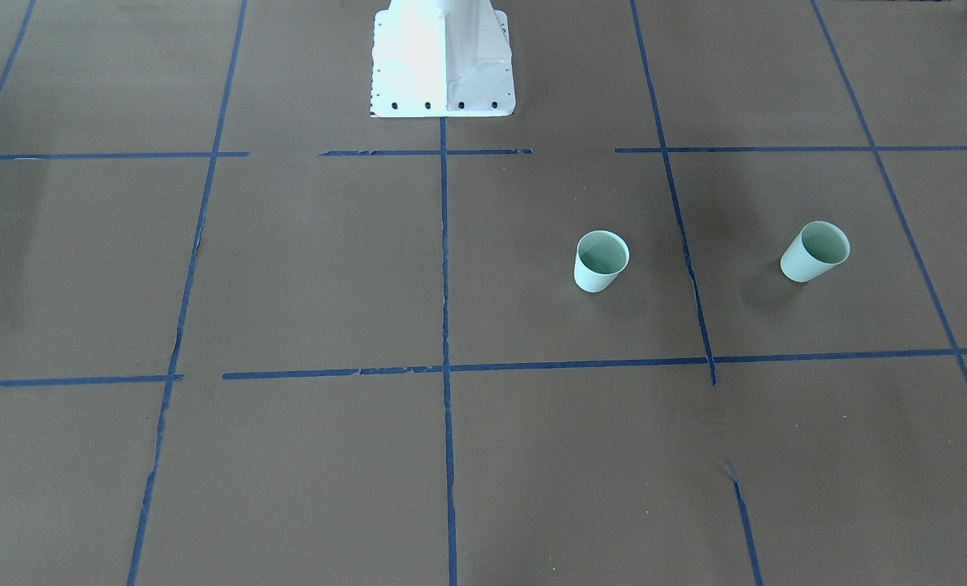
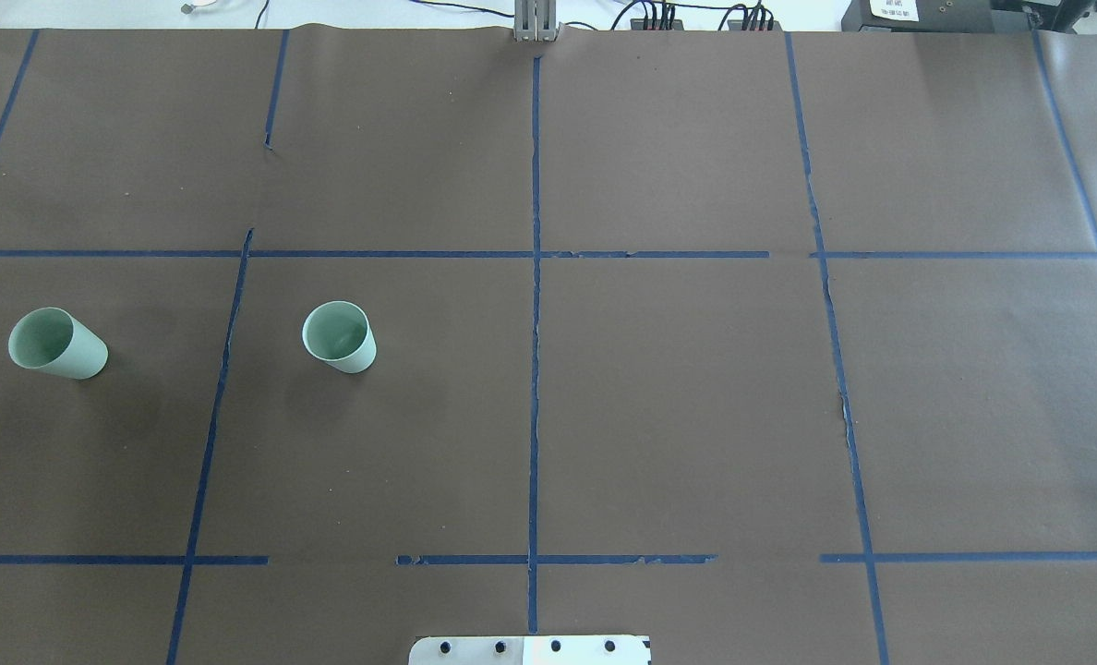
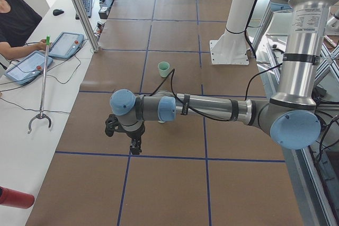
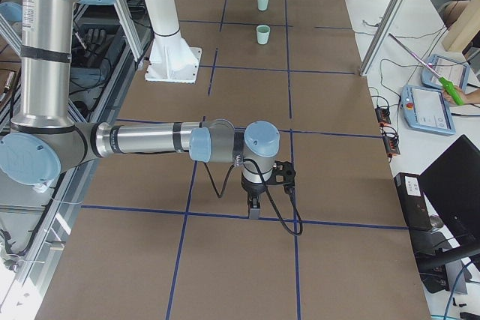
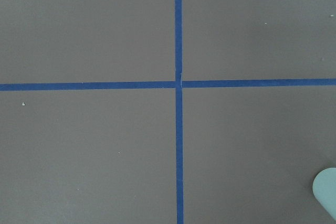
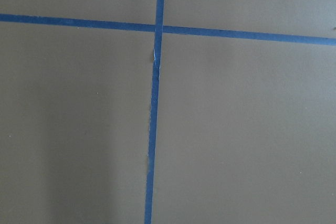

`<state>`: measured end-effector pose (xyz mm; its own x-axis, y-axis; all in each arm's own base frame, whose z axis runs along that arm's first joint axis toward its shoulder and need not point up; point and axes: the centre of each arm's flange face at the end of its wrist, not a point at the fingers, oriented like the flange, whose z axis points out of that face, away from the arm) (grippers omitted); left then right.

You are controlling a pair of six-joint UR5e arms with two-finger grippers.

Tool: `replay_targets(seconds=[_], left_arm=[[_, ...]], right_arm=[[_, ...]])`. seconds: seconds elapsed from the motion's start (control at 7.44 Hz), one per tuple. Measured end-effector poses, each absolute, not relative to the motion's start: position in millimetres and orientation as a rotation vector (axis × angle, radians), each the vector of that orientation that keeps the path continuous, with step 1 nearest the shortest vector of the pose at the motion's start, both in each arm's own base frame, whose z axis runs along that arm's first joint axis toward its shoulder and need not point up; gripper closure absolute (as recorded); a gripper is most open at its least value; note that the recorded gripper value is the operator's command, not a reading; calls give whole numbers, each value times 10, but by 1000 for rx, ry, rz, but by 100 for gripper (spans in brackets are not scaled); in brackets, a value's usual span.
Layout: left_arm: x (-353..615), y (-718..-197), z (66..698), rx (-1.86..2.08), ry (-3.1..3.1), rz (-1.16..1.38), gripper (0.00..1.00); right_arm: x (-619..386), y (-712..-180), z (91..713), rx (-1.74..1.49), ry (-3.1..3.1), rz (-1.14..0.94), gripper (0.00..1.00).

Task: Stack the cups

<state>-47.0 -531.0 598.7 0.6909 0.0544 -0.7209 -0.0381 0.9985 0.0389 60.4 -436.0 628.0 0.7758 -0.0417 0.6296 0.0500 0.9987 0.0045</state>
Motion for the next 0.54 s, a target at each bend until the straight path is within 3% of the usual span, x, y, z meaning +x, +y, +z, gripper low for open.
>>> replay_targets(seconds=[0.54], left_arm=[[264, -5243, 5495, -15, 820, -4, 0]], right_arm=[[604, -4360, 6279, -12, -681, -50, 0]])
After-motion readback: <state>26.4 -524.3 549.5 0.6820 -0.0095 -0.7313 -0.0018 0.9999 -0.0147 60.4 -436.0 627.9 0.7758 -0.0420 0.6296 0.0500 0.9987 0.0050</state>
